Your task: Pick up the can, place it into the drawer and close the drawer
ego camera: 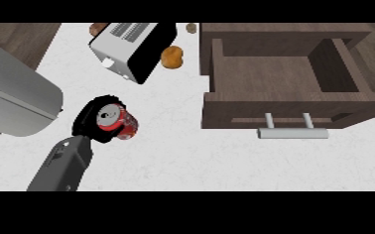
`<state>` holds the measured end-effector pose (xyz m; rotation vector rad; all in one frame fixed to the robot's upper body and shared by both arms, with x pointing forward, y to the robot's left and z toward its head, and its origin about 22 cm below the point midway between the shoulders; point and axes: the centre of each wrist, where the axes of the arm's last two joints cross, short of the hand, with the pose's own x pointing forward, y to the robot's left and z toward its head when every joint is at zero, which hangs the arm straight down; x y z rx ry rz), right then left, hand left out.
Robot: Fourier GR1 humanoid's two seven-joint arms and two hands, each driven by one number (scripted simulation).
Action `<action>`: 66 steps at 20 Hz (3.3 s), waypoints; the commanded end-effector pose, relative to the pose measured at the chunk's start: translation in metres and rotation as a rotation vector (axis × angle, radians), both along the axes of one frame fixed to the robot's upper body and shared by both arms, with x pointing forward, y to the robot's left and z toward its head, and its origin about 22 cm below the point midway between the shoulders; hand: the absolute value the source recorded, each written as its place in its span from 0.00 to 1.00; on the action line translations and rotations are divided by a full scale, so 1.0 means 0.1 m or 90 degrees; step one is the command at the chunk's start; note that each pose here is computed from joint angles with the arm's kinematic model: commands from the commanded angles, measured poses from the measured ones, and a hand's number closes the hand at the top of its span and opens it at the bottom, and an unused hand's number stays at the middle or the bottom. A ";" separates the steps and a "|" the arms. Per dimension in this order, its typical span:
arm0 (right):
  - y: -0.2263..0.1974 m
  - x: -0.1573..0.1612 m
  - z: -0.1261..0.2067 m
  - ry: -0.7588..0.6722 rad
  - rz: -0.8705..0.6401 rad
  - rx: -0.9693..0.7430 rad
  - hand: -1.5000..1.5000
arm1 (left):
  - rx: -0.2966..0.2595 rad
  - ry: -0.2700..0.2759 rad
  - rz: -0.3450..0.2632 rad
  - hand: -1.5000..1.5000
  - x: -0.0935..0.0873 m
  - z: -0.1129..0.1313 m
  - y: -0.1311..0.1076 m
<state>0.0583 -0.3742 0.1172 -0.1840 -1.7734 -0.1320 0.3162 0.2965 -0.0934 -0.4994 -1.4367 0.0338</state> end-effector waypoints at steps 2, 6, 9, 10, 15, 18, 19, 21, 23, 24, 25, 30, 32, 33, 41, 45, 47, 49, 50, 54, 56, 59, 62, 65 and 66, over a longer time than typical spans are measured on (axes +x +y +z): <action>-0.02 -0.06 -0.03 0.007 0.003 0.011 0.00 | -0.016 -0.016 0.214 1.00 -0.03 -0.08 -0.36; 0.01 -0.07 0.02 0.007 -0.007 -0.001 0.00 | -0.012 -0.046 0.209 1.00 0.14 0.33 -0.56; 0.12 -0.04 0.14 0.001 -0.009 0.008 0.00 | -0.013 -0.081 0.204 1.00 0.22 0.60 -0.72; 0.04 -0.07 0.10 0.008 -0.008 -0.006 0.00 | -0.009 -0.091 0.216 1.00 0.04 0.54 -0.74; 0.03 -0.05 -0.01 0.004 -0.008 0.002 0.00 | 0.024 -0.113 0.206 1.00 0.20 1.20 -1.00; 0.09 -0.01 0.19 -0.002 0.004 0.007 0.00 | 0.030 -0.121 0.192 1.00 0.07 1.48 -1.12; 0.08 -0.07 0.13 0.003 -0.001 0.003 0.00 | 0.030 -0.119 0.188 1.00 0.06 1.60 -1.16; 0.07 -0.03 0.00 -0.010 -0.003 0.009 0.00 | 0.038 -0.133 0.192 1.00 0.29 1.81 -1.23; 0.06 0.02 -0.06 0.004 -0.001 0.001 0.00 | 0.045 -0.142 0.186 1.00 0.25 1.88 -1.25; 0.16 -0.10 0.09 -0.011 0.010 0.008 0.00 | 0.053 -0.146 0.196 1.00 0.40 1.95 -1.16; -0.03 -0.02 -0.01 -0.003 -0.001 0.015 0.00 | 0.042 -0.141 0.193 1.00 0.36 2.06 -1.46; 0.18 -0.06 0.08 0.000 0.000 0.009 0.00 | 0.072 -0.144 0.175 1.00 0.43 2.21 -1.68; 0.13 0.05 -0.04 -0.004 0.006 0.009 0.00 | 0.058 -0.153 0.186 1.00 0.38 2.45 -1.80; 0.13 -0.02 -0.03 -0.011 -0.007 0.008 0.00 | 0.068 -0.157 0.185 1.00 0.41 2.58 -1.82; 0.09 0.06 0.00 -0.006 0.008 0.010 0.00 | 0.074 -0.166 0.178 1.00 0.61 2.76 -2.26; 0.14 0.04 0.05 -0.012 0.012 0.006 0.00 | 0.089 -0.164 0.178 1.00 0.79 2.99 -2.40; 0.06 0.14 -0.14 -0.009 0.006 0.014 0.00 | 0.083 -0.171 0.182 1.00 0.81 2.95 -2.50; 0.16 0.10 0.02 -0.013 0.010 0.022 0.00 | 0.101 -0.173 0.188 1.00 0.89 2.96 -2.57; 0.07 0.06 0.07 -0.009 0.014 0.014 0.00 | 0.102 -0.161 0.182 1.00 0.87 3.02 -2.63; -0.05 0.14 0.02 -0.017 0.012 0.014 0.00 | 0.096 -0.157 0.172 1.00 0.97 3.04 -2.69; 0.19 0.24 0.07 -0.011 0.011 0.015 0.00 | 0.095 -0.154 0.169 1.00 0.97 3.04 -2.79; 0.04 0.17 -0.01 -0.011 0.023 0.013 0.00 | 0.111 -0.154 0.172 1.00 0.95 3.15 -2.92; 0.09 0.24 -0.10 -0.024 0.024 0.019 0.00 | 0.110 -0.162 0.161 1.00 1.01 3.11 -2.93; 0.00 0.24 0.00 -0.008 0.029 -0.007 0.00 | 0.119 -0.150 0.179 1.00 1.02 3.10 -3.02; 0.12 0.21 0.04 -0.020 0.037 0.010 0.00 | 0.129 -0.140 0.175 1.00 0.99 3.21 -3.11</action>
